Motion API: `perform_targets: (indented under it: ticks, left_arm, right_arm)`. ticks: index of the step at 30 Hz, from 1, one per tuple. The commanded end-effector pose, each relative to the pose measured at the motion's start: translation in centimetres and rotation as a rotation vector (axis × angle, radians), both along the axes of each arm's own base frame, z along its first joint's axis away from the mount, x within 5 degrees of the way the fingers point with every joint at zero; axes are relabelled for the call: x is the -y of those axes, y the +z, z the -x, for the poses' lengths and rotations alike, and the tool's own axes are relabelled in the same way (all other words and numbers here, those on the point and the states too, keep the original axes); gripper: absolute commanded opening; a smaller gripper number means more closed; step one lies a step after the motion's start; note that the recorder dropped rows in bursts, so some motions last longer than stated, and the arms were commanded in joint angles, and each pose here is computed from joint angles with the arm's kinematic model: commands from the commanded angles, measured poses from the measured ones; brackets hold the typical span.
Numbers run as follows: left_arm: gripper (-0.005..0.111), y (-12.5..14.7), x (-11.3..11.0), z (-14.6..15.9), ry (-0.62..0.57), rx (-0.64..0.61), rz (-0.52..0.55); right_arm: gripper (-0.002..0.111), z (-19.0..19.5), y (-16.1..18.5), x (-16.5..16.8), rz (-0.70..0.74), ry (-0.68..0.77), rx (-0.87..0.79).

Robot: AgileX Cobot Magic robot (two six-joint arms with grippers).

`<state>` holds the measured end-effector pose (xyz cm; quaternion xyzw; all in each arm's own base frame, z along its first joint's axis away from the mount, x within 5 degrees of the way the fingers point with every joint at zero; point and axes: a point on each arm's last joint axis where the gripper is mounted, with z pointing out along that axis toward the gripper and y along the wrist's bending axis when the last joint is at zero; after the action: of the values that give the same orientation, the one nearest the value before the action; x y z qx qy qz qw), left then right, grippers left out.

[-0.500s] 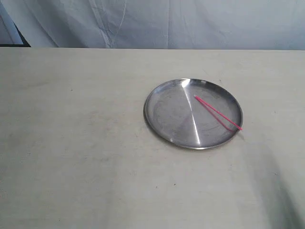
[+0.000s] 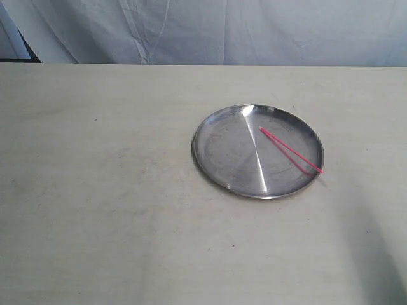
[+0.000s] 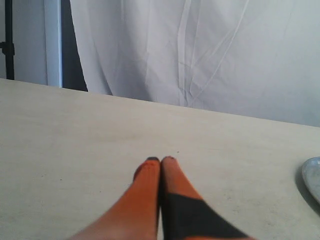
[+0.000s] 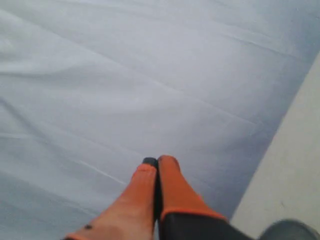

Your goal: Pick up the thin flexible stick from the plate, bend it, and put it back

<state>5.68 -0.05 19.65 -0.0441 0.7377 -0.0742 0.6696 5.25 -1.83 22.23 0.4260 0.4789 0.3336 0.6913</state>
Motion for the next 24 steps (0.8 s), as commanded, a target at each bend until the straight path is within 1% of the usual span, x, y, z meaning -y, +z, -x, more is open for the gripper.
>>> perform_targets:
  ticks: [1, 4, 5, 7, 8, 9, 10, 11, 13, 15, 16, 17, 18, 19, 20, 22, 24]
  left_arm:
    - [0.0, 0.1, 0.0, 0.1, -0.004, 0.011, 0.007]
    - [0.0, 0.1, 0.0, 0.1, -0.004, 0.011, 0.007]
    - [0.0, 0.1, 0.0, 0.1, -0.004, 0.011, 0.007]
    - [0.0, 0.1, 0.0, 0.1, -0.004, 0.011, 0.007]
    - [0.0, 0.1, 0.0, 0.1, -0.004, 0.011, 0.007]
    - [0.0, 0.1, 0.0, 0.1, -0.004, 0.011, 0.007]
    - [0.0, 0.1, 0.0, 0.1, -0.004, 0.011, 0.007]
    - [0.0, 0.1, 0.0, 0.1, -0.004, 0.011, 0.007]
    - [0.0, 0.1, 0.0, 0.1, -0.004, 0.011, 0.007]
    - [0.0, 0.1, 0.0, 0.1, -0.004, 0.011, 0.007]
    - [0.0, 0.1, 0.0, 0.1, -0.004, 0.011, 0.007]
    - [0.0, 0.1, 0.0, 0.1, -0.004, 0.011, 0.007]
    - [0.0, 0.1, 0.0, 0.1, -0.004, 0.011, 0.007]
    - [0.0, 0.1, 0.0, 0.1, -0.004, 0.011, 0.007]
    - [0.0, 0.1, 0.0, 0.1, -0.008, 0.011, 0.007]
    - [0.0, 0.1, 0.1, 0.1, -0.021, 0.011, 0.007]
    - [0.0, 0.1, 0.2, 0.1, -0.035, 0.011, 0.007]
  right_arm:
    - [0.0, 1.2, 1.6, 1.6, 0.054, -0.211, 0.189]
    - [0.0, 2.5, 2.7, 2.7, 0.076, -0.385, 0.332]
    - [0.0, 2.7, 2.8, 2.7, 0.074, -0.397, 0.343]
    - [0.0, 2.3, 2.6, 2.5, 0.092, -0.363, 0.312]
    - [0.0, 2.2, 3.1, 2.2, 0.155, -0.344, 0.279]
    - [0.0, 2.3, 3.4, 2.1, 0.212, -0.362, 0.264]
    - [0.0, 2.3, 4.4, 2.2, 0.395, -0.441, 0.196]
    - [0.0, 2.1, 5.3, 2.2, 0.535, -0.501, 0.151]
    - [0.0, 1.0, 7.3, 2.1, 0.726, -0.555, 0.089]
    - [0.0, -1.5, 9.8, 2.2, 0.822, -0.529, 0.032]
    - [0.0, -3.0, 10.8, 2.3, 0.807, -0.495, 0.012]
    - [0.0, -5.5, 11.9, 2.6, 0.793, -0.433, -0.042]
    - [0.0, -8.4, 12.2, 2.6, 0.828, -0.334, -0.147]
    - [0.0, -12.3, 12.5, 2.1, 0.946, -0.129, -0.332]
    - [0.0, -14.5, 13.0, 1.9, 1.017, -0.016, -0.442]
    - [0.0, -19.4, 11.6, 1.4, 1.003, 0.305, -0.753]
    - [0.0, -22.9, 9.6, 0.9, 1.013, 0.574, -1.037]
